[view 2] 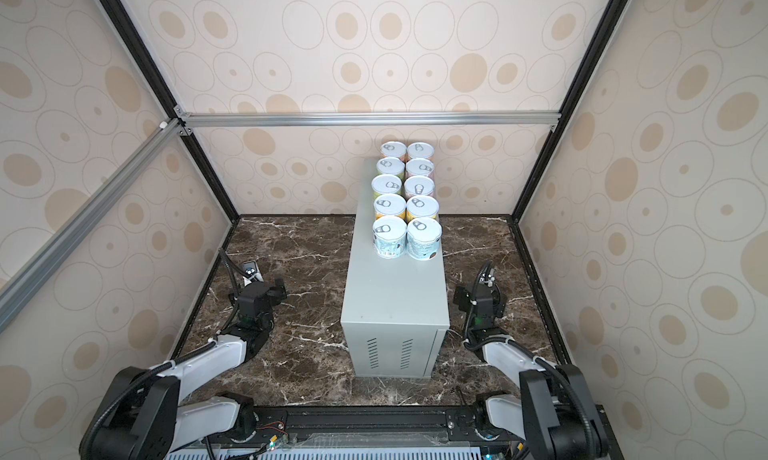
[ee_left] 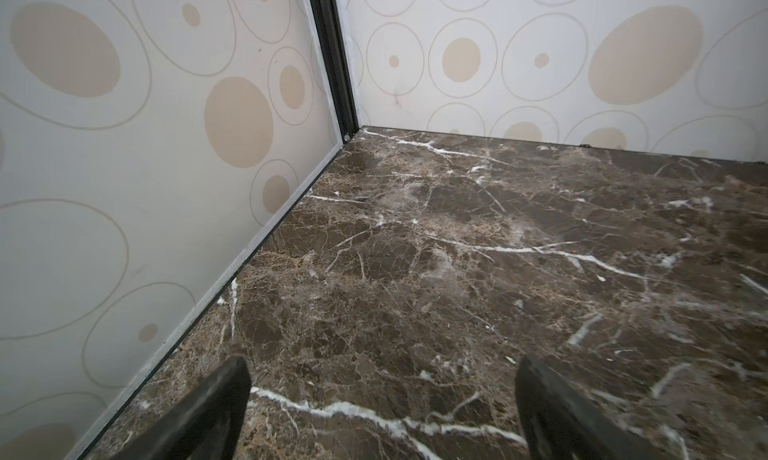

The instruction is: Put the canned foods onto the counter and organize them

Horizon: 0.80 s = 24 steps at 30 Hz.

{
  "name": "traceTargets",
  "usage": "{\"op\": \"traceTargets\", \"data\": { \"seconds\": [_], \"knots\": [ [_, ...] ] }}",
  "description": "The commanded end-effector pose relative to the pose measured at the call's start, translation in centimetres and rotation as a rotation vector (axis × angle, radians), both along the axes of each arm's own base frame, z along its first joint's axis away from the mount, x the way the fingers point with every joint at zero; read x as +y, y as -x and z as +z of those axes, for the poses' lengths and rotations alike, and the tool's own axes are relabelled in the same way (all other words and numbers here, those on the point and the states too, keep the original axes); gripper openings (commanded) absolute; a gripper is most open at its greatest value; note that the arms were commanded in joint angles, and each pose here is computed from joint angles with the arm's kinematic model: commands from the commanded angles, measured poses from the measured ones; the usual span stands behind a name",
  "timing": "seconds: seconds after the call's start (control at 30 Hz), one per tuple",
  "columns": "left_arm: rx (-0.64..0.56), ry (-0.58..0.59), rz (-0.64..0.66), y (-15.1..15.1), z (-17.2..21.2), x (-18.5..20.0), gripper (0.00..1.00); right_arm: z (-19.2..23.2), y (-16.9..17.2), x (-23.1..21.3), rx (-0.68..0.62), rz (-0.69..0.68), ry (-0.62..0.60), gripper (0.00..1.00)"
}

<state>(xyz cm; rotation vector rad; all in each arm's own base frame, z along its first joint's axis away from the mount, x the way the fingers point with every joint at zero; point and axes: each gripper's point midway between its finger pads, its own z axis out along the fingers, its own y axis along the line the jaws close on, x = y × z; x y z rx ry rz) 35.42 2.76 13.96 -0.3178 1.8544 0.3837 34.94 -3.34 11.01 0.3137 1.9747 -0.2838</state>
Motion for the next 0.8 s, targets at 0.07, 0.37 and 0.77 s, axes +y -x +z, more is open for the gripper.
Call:
{"op": "traceTargets", "data": {
  "seconds": [0.07, 0.37, 0.77],
  "knots": [
    [-0.100, -0.029, -0.018, -1.9, 0.8, 0.5, 0.99, 0.9, -2.4, -0.6, -0.029, -0.009, 0.036, 1.00],
    [-0.135, -0.106, -0.030, -2.7, 0.3, 0.9, 0.99, -0.9, -3.6, -1.8, -0.005, -0.034, 0.008, 1.00],
    [-0.289, -0.086, -0.073, 0.5, 1.1, 1.0, 0.99, -0.1, -1.7, -1.1, -0.141, 0.019, 0.000, 1.00]
  ]
}}
